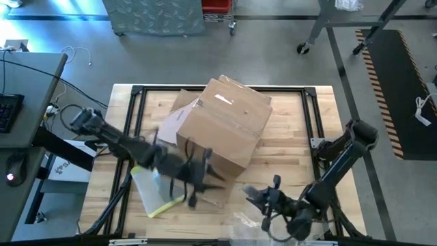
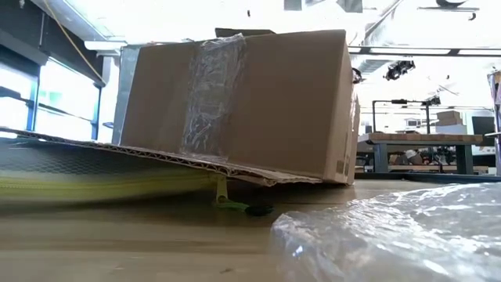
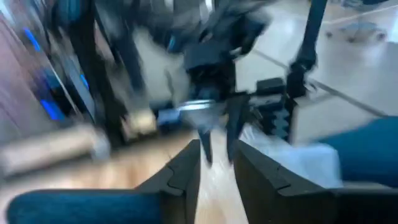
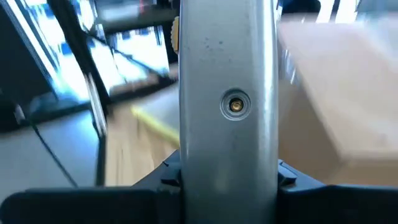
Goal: Unpack boxes
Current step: Break down the cardboard box using the silver cutter until it is fully flat
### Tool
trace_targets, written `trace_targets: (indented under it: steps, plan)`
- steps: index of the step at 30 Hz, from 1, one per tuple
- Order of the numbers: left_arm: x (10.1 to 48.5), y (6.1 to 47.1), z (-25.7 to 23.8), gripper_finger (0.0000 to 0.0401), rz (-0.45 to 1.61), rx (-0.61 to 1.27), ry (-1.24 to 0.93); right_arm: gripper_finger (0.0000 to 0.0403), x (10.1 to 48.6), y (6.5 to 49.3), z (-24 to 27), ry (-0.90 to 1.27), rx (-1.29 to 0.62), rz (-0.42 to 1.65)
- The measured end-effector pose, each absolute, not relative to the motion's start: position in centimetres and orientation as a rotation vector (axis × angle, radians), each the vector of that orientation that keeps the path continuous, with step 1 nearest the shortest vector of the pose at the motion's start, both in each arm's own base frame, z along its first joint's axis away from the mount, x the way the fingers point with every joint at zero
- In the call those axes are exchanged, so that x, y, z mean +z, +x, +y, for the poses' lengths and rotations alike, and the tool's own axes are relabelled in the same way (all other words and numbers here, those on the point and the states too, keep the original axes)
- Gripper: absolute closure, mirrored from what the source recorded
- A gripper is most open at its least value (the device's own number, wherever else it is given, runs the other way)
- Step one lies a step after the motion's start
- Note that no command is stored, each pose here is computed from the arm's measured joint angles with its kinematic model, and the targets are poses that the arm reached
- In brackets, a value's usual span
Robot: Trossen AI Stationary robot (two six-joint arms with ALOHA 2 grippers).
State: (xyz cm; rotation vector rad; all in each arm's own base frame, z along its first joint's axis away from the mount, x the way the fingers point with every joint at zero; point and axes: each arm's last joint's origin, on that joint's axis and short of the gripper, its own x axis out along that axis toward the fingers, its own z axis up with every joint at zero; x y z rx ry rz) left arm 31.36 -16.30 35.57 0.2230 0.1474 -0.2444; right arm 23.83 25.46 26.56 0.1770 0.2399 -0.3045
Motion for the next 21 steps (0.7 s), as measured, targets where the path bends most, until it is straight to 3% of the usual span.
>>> trace_targets:
  steps: [5,12,21]
  plan:
    - [34.2,32.9,-20.2,0.0394,-0.056,-0.181,0.389,0.0324,30.8,23.3,24.8,0.255,-0.29,0.096]
    - [33.5,35.7,-20.9,0.0399,-0.251,-0.047,0.536,0.0324,33.3,23.7,24.6,0.233,-0.142,0.018]
    - [33.9,37.7,-21.1,0.0401,-0.272,-0.029,0.627,0.0324,33.5,24.7,23.9,0.22,-0.115,0.012]
